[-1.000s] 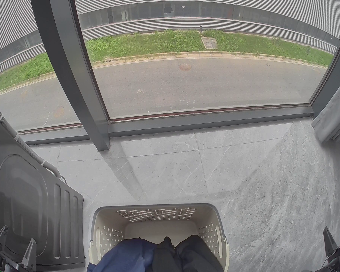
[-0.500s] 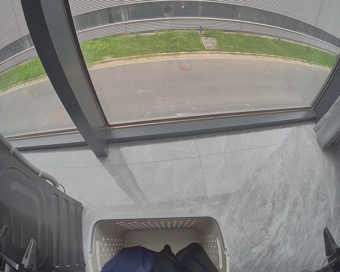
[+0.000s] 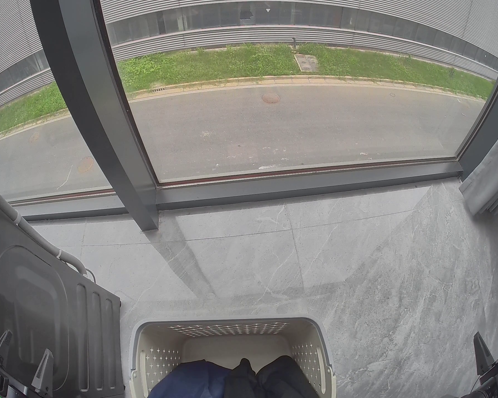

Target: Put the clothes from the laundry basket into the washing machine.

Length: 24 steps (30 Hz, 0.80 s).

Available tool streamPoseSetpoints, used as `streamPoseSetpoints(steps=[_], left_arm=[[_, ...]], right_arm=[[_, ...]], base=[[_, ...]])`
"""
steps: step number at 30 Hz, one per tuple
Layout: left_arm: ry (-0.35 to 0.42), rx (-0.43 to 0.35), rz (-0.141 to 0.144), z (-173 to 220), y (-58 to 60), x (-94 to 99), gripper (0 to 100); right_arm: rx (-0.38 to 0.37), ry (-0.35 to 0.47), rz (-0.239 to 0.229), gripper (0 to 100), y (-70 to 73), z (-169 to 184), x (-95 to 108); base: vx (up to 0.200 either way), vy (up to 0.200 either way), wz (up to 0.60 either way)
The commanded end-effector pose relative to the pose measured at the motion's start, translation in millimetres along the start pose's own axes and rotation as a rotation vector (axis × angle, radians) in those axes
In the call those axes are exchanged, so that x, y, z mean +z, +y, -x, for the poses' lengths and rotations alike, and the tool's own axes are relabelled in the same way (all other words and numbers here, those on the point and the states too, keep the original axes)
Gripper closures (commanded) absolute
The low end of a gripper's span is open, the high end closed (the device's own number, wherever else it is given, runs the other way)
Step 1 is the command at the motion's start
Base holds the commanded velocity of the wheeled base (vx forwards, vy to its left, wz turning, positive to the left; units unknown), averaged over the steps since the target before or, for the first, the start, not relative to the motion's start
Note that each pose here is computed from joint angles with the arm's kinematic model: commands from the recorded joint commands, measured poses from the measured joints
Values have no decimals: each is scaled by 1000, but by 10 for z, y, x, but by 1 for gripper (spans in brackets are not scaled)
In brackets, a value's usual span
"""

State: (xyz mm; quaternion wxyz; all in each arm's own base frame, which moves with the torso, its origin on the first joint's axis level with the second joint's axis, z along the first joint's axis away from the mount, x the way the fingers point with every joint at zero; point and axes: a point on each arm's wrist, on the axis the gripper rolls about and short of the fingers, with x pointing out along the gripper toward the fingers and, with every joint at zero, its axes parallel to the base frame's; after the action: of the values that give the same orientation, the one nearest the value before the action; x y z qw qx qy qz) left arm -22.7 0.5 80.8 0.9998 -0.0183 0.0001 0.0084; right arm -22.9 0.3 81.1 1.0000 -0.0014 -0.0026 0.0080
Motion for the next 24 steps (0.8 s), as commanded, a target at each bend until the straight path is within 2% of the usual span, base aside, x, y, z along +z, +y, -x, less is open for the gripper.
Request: streamPoseSetpoints(steps=[1, 5, 24], left_arm=[[3, 0, 0, -2, 2, -48, 0], [3, 0, 0, -2, 2, -48, 0], [3, 0, 0, -2, 2, -48, 0]], right_arm=[[-1, 1, 0, 0, 0, 0, -52], [1, 1, 0, 0, 0, 0, -52], [1, 1, 0, 0, 0, 0, -52]], base=[[0, 0, 0], [0, 0, 0], [-200, 0, 0]])
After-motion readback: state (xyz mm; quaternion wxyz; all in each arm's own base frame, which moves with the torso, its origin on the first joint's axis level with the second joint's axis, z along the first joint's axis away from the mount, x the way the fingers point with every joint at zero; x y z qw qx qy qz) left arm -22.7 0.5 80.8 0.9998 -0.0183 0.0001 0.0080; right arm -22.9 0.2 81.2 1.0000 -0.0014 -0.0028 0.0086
